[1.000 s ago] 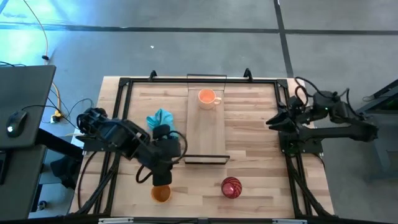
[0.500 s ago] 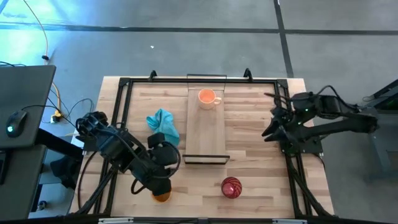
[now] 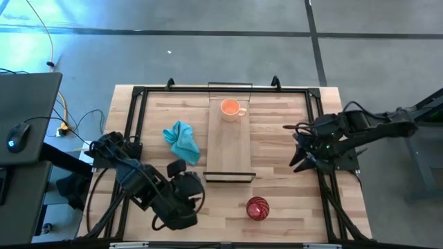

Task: Stack small to large cups/mugs on shelf
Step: Put the red cup on the shelf

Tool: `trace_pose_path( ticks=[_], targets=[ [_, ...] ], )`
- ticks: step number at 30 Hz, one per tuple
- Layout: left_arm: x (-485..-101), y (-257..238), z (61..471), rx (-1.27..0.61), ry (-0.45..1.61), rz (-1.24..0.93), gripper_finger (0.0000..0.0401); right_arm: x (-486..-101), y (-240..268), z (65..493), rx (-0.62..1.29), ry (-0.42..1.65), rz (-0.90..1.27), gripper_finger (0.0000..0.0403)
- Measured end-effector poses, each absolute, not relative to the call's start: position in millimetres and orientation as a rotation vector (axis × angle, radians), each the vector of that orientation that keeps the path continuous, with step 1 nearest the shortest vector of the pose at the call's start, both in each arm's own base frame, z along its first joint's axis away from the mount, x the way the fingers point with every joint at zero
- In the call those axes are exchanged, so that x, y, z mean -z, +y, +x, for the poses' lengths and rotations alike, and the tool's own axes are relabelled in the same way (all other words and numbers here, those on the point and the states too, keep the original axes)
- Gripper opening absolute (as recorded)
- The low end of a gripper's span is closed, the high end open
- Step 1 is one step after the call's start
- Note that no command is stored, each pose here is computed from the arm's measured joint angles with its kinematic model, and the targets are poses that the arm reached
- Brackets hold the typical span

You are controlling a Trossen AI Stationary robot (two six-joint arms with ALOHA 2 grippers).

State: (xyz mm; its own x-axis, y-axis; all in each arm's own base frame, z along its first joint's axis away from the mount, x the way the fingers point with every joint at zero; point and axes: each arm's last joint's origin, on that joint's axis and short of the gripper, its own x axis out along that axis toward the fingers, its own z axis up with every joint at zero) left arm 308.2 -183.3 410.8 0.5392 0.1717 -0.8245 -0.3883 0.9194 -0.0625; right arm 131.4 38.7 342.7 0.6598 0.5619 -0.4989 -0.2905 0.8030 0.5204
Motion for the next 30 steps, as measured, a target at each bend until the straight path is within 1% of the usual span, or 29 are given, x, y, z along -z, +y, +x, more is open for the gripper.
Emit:
trace_pose_path(
  ticks=[3,7,12,18,25,30],
  targets=[
    [-408,-188,313,-0.339,0.910,-0.253,0.0147,-344,42,132,-0.509,0.678,0.407,0.0130],
    [-407,-191,319,-0.331,0.873,-0.230,0.0147,-347,46,135,-0.478,0.644,0.422,0.0130],
    [-399,-191,330,-0.340,0.869,-0.177,0.0147,-347,53,141,-0.432,0.639,0.463,0.0130],
    [-393,-188,338,-0.352,0.877,-0.183,0.0147,-344,60,156,-0.395,0.624,0.439,0.0130],
    [-393,-173,350,-0.405,0.842,-0.207,0.0147,-333,65,172,-0.341,0.680,0.430,0.0130],
    [-395,-163,358,-0.416,0.812,-0.251,0.0147,-331,66,175,-0.331,0.711,0.485,0.0130]
  ],
)
